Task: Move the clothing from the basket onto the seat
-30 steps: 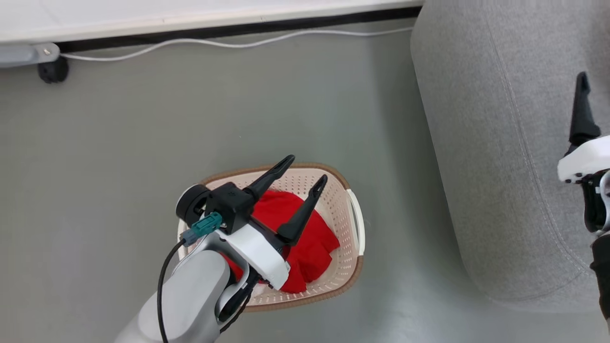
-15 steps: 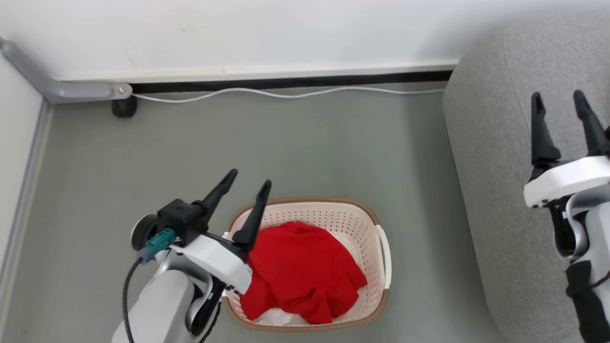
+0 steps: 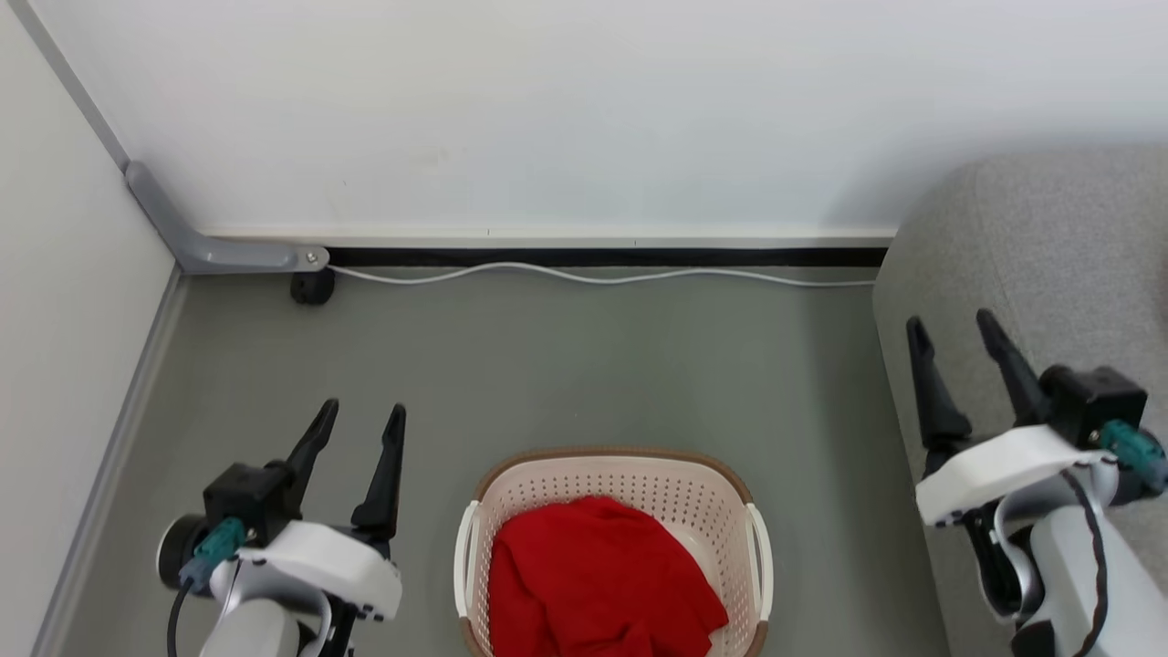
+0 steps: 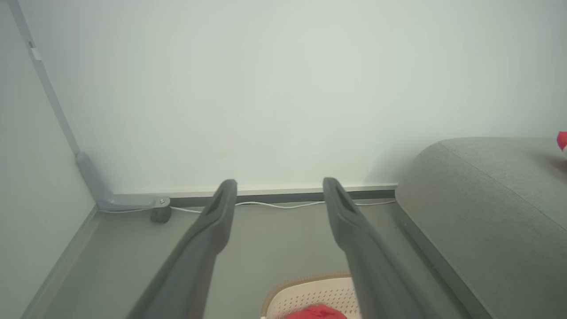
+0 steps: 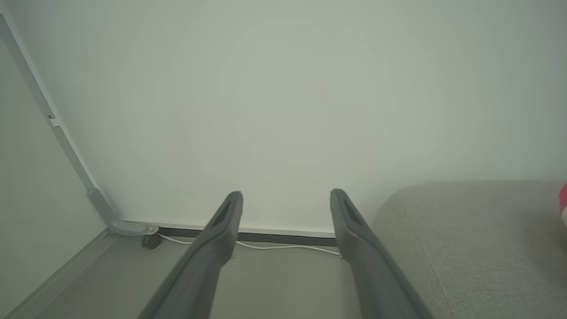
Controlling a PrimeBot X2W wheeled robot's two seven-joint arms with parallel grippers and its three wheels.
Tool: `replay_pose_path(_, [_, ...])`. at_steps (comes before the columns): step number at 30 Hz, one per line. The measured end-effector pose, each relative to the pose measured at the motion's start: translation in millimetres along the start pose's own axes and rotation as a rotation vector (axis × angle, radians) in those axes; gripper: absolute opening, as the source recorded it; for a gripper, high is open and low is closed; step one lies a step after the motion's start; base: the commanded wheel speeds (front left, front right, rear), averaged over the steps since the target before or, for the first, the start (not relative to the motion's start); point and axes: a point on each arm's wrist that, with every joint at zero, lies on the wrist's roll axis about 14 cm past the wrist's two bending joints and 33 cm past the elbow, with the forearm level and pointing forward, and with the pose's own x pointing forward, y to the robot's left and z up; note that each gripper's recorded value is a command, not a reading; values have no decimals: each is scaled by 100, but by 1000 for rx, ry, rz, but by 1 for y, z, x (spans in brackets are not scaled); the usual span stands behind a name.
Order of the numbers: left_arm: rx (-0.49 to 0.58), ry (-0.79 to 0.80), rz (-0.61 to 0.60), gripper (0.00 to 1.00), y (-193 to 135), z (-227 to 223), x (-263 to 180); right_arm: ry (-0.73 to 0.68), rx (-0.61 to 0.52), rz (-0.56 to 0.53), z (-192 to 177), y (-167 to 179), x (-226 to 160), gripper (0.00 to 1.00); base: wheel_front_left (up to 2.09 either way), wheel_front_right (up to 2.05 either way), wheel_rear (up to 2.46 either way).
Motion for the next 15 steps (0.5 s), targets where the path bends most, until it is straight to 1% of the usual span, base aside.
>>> replay_pose_path(8, [-3,-4,89,100,17,-5,-37,18,33,8,-9,16,-36,100,0,0,0])
replay_pose_path(15, [-4,-5,105,100,17,-8,-46,27,54,-6,-16,19,-57,100,0,0,0])
